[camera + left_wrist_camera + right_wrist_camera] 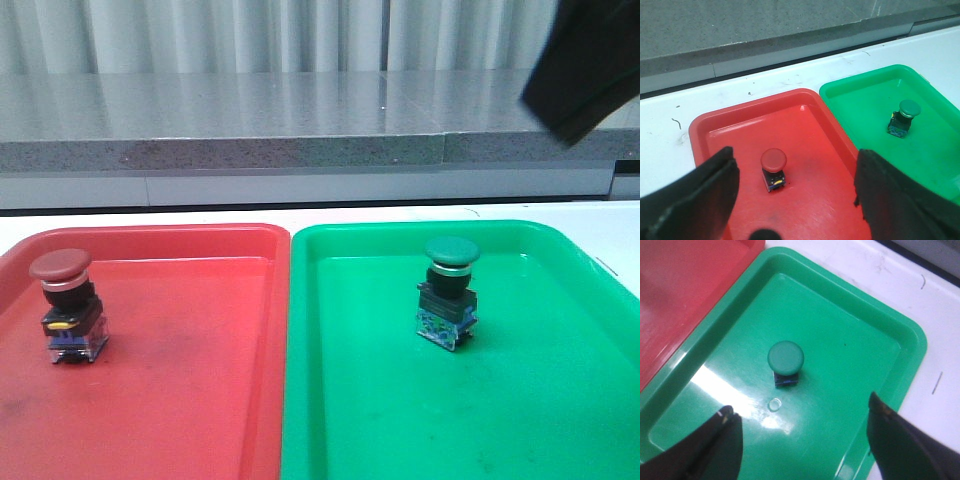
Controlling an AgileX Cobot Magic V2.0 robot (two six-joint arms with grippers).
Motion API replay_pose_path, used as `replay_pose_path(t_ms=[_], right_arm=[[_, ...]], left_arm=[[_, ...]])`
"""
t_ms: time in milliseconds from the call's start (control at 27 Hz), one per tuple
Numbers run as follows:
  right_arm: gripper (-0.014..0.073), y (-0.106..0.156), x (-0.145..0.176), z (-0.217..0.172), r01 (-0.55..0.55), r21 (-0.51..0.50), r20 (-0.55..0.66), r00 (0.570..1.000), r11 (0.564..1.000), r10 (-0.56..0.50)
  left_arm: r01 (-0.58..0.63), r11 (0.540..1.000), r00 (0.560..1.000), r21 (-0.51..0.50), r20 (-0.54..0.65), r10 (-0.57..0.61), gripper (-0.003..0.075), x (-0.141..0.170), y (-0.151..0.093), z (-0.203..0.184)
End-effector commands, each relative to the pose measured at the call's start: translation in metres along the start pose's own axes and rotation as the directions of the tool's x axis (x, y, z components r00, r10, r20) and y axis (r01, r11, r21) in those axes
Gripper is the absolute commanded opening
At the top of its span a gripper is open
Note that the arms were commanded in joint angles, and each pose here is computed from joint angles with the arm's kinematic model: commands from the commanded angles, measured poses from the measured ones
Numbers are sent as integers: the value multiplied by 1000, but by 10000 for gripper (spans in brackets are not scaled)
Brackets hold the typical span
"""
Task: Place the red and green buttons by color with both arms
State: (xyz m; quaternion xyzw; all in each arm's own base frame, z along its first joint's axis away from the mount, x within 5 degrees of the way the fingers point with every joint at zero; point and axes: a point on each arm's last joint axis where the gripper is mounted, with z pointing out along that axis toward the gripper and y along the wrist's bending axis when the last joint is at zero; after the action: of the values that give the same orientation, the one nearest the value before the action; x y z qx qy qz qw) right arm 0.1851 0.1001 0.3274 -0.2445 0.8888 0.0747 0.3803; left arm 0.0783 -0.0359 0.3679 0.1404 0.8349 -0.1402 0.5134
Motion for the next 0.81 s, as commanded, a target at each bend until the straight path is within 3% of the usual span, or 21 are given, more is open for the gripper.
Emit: replay_pose_path(t_ms=[0, 444, 778], right_arm=[[542, -1, -2, -36, -45, -1, 106, 993, 999, 45], [542, -3, 31, -110, -76, -2, 219, 973, 997, 75], [541, -3, 35, -119, -74, -2, 244, 967, 997, 73]], left_arm=[[-2, 1000, 996, 15, 88, 1, 481, -13, -2, -4], [-2, 1000, 996, 15, 88, 1, 481, -13, -2, -4], [-2, 1000, 996, 15, 93, 1, 481, -13, -2, -5]])
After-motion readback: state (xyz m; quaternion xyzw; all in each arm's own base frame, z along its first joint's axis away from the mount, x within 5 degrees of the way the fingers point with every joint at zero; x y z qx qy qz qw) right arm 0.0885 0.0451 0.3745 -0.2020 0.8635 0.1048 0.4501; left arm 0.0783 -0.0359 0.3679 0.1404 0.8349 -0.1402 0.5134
